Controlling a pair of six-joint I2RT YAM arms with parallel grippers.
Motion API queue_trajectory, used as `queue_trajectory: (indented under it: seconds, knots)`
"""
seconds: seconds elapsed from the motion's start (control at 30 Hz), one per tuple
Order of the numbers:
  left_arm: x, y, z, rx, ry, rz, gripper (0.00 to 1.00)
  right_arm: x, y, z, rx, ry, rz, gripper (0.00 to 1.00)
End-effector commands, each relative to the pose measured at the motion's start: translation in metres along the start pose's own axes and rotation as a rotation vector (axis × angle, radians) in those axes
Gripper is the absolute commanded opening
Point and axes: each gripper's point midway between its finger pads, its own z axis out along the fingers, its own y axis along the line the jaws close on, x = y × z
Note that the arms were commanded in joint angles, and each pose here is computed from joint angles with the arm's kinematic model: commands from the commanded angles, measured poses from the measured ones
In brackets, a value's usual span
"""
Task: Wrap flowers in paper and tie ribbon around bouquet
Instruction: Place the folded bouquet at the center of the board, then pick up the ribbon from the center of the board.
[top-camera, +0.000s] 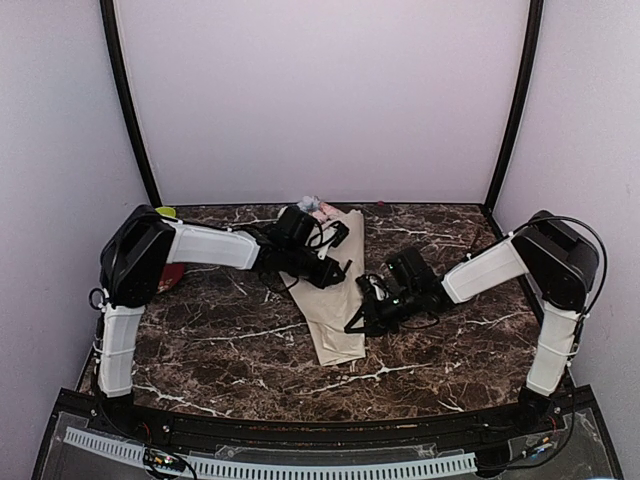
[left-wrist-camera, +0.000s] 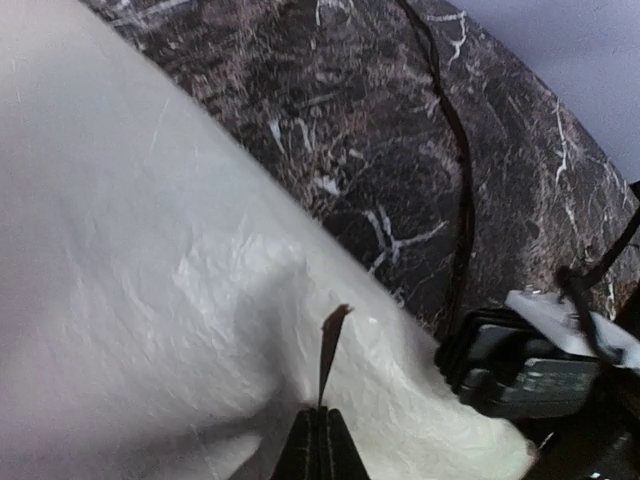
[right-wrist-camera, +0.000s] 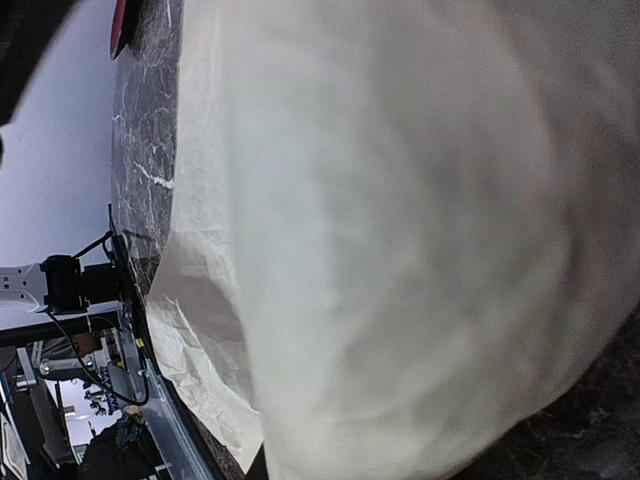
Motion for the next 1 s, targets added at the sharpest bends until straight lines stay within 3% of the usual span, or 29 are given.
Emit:
queue_trajectory:
  seconds: [0.0,0.2,0.33,0.47,0.53,0.57,0.63,0.7,0.77,0.9,0.97]
  knots:
    - [0.009,-0.011,0.022,0.052,0.068,-0.014,0.00,0.002,-0.010,-0.003,0.089,-0.011,-0.014,0.16]
    - [0.059,0.002,0.046,0.005,0.213,-0.014,0.00,-0.009,-0.023,-0.024,0.295,-0.039,-0.081,0.32]
    - [0.081,0.012,0.045,-0.041,0.269,-0.025,0.00,-0.027,-0.026,-0.058,0.479,-0.102,-0.158,0.55]
    - [0.087,0.010,0.041,-0.027,0.261,-0.030,0.00,-0.060,-0.036,-0.124,0.792,-0.246,-0.247,0.83]
    - [0.087,0.007,0.040,-0.009,0.253,-0.030,0.00,-0.083,-0.045,-0.178,1.023,-0.389,-0.267,0.98]
    - [0.086,0.005,0.040,-0.002,0.245,-0.027,0.00,-0.094,-0.044,-0.211,1.122,-0.488,-0.258,1.00]
    - [0.083,0.005,0.039,-0.001,0.233,-0.023,0.00,-0.106,-0.054,-0.271,1.287,-0.688,-0.158,1.00]
    - [0.081,0.004,0.038,-0.002,0.229,-0.021,0.00,-0.114,-0.067,-0.308,1.327,-0.807,-0.041,1.00]
    - [0.077,0.002,0.037,0.005,0.222,-0.019,0.00,-0.125,-0.089,-0.313,1.224,-0.797,0.019,0.98]
    - [0.073,0.002,0.034,0.003,0.212,-0.008,0.00,-0.131,-0.139,-0.302,1.136,-0.694,0.162,0.68]
    - [0.073,0.003,0.034,-0.005,0.213,-0.004,0.00,-0.138,-0.154,-0.303,1.148,-0.680,0.202,0.65]
